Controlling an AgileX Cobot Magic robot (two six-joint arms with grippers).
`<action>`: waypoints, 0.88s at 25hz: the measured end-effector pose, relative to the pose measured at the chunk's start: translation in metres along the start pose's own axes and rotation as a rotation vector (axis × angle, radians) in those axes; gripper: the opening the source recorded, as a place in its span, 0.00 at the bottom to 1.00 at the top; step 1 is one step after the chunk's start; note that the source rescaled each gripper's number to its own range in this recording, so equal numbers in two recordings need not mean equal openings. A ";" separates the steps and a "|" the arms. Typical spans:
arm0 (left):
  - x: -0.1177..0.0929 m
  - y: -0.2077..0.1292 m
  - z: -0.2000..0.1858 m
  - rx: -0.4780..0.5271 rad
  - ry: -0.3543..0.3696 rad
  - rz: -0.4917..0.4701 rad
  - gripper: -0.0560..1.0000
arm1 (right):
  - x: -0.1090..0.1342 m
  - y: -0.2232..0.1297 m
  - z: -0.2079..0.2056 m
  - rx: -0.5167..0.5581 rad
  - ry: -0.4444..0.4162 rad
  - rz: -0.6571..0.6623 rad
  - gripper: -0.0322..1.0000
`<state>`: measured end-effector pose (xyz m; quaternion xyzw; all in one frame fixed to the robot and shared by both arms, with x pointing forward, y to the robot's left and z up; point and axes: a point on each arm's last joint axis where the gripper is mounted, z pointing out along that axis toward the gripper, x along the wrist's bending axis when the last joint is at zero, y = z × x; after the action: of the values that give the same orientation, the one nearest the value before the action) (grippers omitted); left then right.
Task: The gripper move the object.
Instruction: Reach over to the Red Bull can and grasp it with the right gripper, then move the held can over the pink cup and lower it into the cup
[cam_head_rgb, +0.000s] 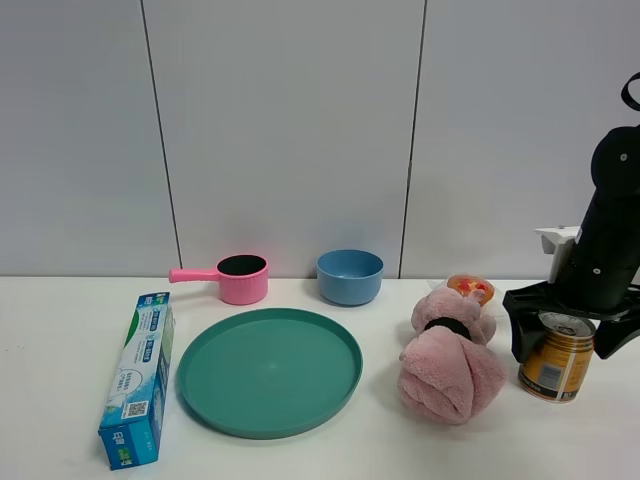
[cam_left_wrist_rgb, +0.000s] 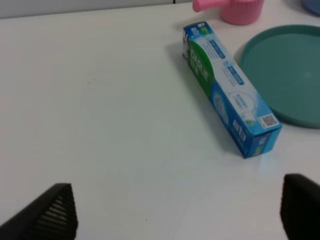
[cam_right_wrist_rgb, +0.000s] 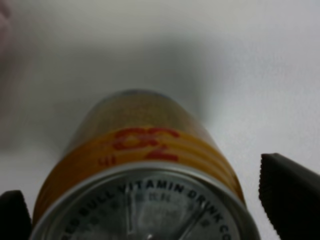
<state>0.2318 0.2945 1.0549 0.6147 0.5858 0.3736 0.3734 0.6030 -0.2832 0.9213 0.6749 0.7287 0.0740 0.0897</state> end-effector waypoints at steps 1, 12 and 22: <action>0.000 0.000 0.000 0.000 0.000 0.000 1.00 | 0.000 0.000 0.000 0.001 0.000 0.000 0.62; 0.000 0.000 0.000 0.000 0.000 0.000 1.00 | 0.000 -0.001 0.000 0.022 0.001 -0.007 0.04; 0.000 0.000 0.000 0.000 0.000 0.000 1.00 | 0.025 0.023 -0.078 0.013 0.011 -0.084 0.03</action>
<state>0.2318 0.2945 1.0549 0.6147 0.5858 0.3736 0.3734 0.6056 -0.2558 1.0015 0.6438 0.7574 0.0692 0.0843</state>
